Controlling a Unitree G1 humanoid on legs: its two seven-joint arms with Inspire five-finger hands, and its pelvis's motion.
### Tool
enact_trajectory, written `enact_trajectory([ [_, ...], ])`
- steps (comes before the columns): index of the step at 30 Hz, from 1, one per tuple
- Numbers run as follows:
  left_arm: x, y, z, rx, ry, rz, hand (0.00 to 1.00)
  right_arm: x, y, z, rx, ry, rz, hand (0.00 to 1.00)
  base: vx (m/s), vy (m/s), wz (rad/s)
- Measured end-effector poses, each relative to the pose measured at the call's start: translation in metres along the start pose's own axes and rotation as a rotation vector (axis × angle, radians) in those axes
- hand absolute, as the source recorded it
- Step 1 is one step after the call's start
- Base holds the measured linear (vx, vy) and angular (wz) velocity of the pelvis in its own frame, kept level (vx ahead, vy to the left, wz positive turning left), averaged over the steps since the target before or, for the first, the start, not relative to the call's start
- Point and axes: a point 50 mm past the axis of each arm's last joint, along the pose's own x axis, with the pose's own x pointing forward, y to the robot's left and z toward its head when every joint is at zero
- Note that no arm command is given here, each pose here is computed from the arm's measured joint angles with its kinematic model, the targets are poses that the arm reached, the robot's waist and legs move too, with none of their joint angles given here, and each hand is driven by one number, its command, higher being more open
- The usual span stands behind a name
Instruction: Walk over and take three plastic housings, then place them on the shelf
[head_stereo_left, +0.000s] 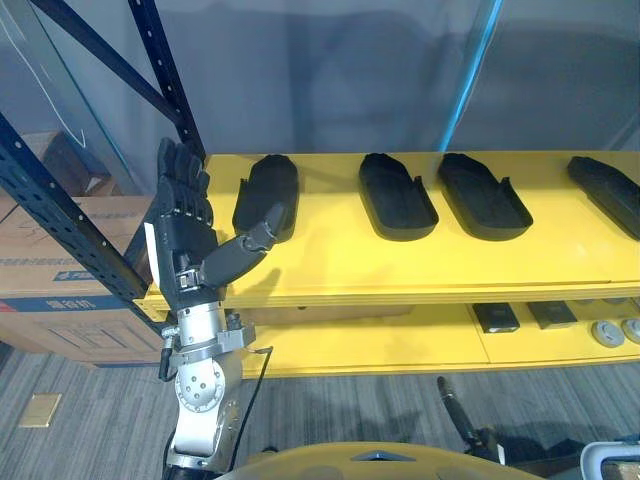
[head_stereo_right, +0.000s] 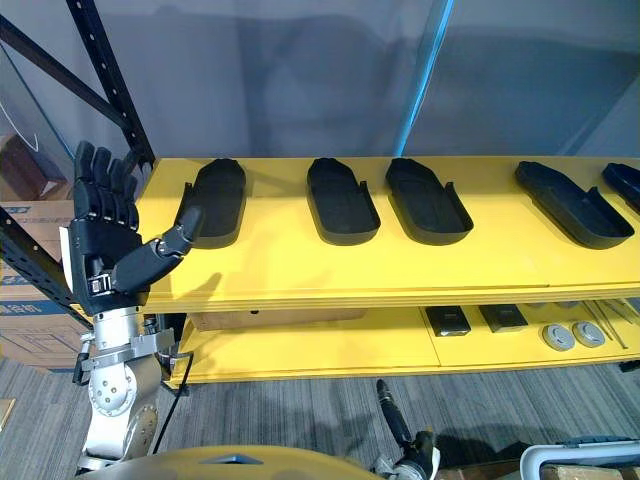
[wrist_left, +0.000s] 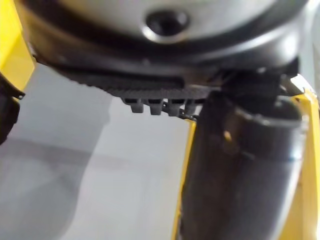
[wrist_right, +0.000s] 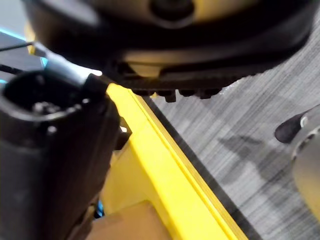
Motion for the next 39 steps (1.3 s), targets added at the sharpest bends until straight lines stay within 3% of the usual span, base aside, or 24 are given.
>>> enact_trajectory([
  [5,0.0,0.001,0.003,0.025,-0.014,0.001,1.0,-0.02,-0.007,0.079,0.189,-0.408,-0.074,1.0,-0.06,0.003,-0.15],
  [9,-0.004,0.003,0.009,0.037,-0.011,-0.022,1.0,-0.04,-0.027,0.15,0.221,-0.767,-0.078,1.0,-0.03,-0.016,-0.15],
  [14,0.004,0.007,0.02,0.063,-0.057,-0.05,1.0,-0.072,-0.027,0.236,0.146,-1.162,0.145,1.0,0.04,-0.009,-0.01],
  [18,0.009,0.008,0.018,0.1,-0.025,-0.108,1.0,-0.094,0.014,0.291,0.002,-1.379,0.46,1.0,0.04,0.004,0.19],
  [22,0.01,0.011,0.006,0.14,0.049,-0.156,1.0,-0.101,0.067,0.324,-0.141,-1.393,0.672,1.0,0.01,0.018,0.26],
  [27,0.011,0.011,-0.002,0.148,0.088,-0.179,1.0,-0.079,0.109,0.345,-0.233,-1.202,0.717,1.0,-0.01,0.031,0.29],
  [33,0.01,0.01,-0.003,0.146,0.094,-0.198,1.0,-0.058,0.115,0.377,-0.281,-1.079,0.635,1.0,-0.05,0.039,0.22],
  [39,-0.001,0.019,-0.025,0.179,0.211,-0.219,1.0,-0.051,0.122,0.399,-0.272,-1.033,0.576,1.0,-0.05,-0.002,0.12],
])
